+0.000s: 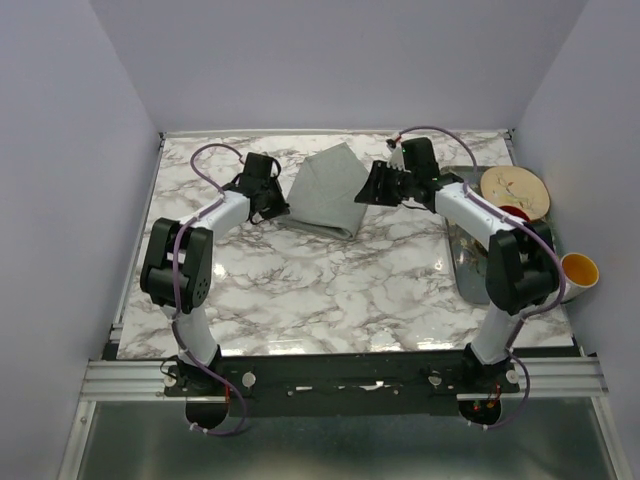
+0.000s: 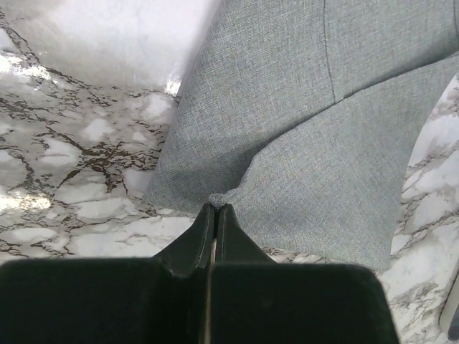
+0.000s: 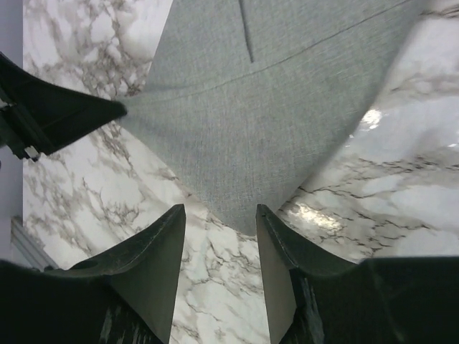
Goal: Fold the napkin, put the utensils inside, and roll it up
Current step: Fold the napkin
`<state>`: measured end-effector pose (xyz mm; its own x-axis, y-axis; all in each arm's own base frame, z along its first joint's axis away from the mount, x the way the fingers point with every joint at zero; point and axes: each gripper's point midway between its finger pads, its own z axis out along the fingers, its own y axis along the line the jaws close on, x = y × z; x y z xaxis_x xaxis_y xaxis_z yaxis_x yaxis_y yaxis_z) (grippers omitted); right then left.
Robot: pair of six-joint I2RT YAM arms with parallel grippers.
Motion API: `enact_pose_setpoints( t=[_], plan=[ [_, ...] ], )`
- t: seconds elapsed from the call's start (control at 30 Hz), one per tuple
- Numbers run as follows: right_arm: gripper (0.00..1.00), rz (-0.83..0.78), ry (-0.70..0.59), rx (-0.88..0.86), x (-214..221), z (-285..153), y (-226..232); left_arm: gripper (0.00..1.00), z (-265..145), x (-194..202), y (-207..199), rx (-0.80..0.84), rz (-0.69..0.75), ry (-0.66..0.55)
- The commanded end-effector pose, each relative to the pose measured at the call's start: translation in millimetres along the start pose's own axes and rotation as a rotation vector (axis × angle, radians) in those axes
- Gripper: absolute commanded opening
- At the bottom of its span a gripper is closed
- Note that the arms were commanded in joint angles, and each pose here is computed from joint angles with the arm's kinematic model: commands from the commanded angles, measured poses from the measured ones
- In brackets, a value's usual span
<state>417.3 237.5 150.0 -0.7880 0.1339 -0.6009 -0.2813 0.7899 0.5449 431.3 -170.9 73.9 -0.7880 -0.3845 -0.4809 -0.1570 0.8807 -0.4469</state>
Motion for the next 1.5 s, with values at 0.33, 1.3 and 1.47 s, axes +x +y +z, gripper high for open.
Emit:
enact_pose_setpoints(
  t=[0.33,1.3,1.47],
  plan=[
    [0.43,-0.016,0.215,-0.229,50,42,48,0.0,1,-3,20,-0.063,0.002,-0.046],
    [0.35,0.025,0.335,-0.162,101,75,14,0.0,23,1,29,-0.071,-0.016,-0.004],
    [0.35,0.008,0.336,-0.125,108,74,4,0.0,24,-1,31,-0.083,-0.011,-0.003]
  ],
)
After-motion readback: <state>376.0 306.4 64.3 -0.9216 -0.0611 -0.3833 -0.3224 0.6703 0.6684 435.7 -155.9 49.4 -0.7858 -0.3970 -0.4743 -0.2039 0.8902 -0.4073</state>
